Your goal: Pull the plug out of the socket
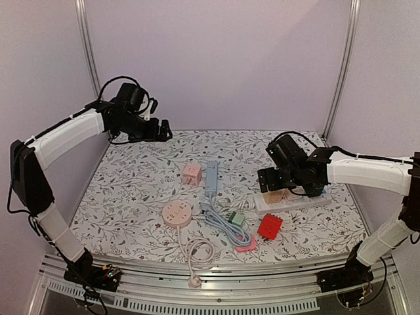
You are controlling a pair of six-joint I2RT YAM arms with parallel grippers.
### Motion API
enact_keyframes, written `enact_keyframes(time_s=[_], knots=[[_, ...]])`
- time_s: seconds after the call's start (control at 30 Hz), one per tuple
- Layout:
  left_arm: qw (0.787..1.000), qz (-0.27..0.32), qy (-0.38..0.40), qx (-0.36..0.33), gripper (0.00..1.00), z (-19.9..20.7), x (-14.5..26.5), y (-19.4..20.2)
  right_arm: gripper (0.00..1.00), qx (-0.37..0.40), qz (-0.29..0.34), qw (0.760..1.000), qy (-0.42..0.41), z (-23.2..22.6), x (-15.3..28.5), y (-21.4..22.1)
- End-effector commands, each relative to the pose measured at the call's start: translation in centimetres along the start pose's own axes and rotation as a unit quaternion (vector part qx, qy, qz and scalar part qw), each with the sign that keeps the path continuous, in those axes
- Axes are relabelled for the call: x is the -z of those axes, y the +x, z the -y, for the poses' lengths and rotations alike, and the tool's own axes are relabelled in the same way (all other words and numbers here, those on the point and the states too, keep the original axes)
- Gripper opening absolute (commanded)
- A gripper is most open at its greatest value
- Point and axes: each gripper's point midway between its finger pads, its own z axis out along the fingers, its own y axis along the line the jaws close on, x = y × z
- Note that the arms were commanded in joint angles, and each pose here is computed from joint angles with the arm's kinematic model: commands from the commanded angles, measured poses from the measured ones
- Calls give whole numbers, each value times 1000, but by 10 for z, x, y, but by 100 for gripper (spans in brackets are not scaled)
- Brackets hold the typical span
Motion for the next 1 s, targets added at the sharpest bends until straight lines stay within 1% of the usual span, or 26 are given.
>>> enact_keyframes(time_s=[0.0,0.1,0.2,0.37,0.47,0.63,0.73,0.8,0.87,0.97], knots=[[1000,-5,-18,-19,100,-27,25,8,93,-4,-39,998,45,13,-19,10],[999,25,-37,-16,100,-45,36,2,90,-6,-65,996,59,12,-34,15],[999,45,-27,3,99,-57,43,-1,86,-4,-86,995,58,6,-44,19],[998,47,8,47,100,-68,47,2,80,-2,-114,992,54,-1,-56,31],[997,50,8,51,100,-71,49,2,77,3,-136,988,69,2,-60,41],[997,54,13,51,100,-69,51,3,77,2,-149,985,86,10,-61,53],[997,51,16,53,100,-68,49,4,74,-6,-152,986,71,4,-61,54],[997,49,18,54,100,-68,47,5,69,-12,-155,987,50,-4,-62,55],[997,48,19,55,99,-68,47,5,66,-13,-153,988,30,-13,-62,53],[997,47,19,56,100,-68,46,6,64,-12,-148,989,0,-33,-59,47]])
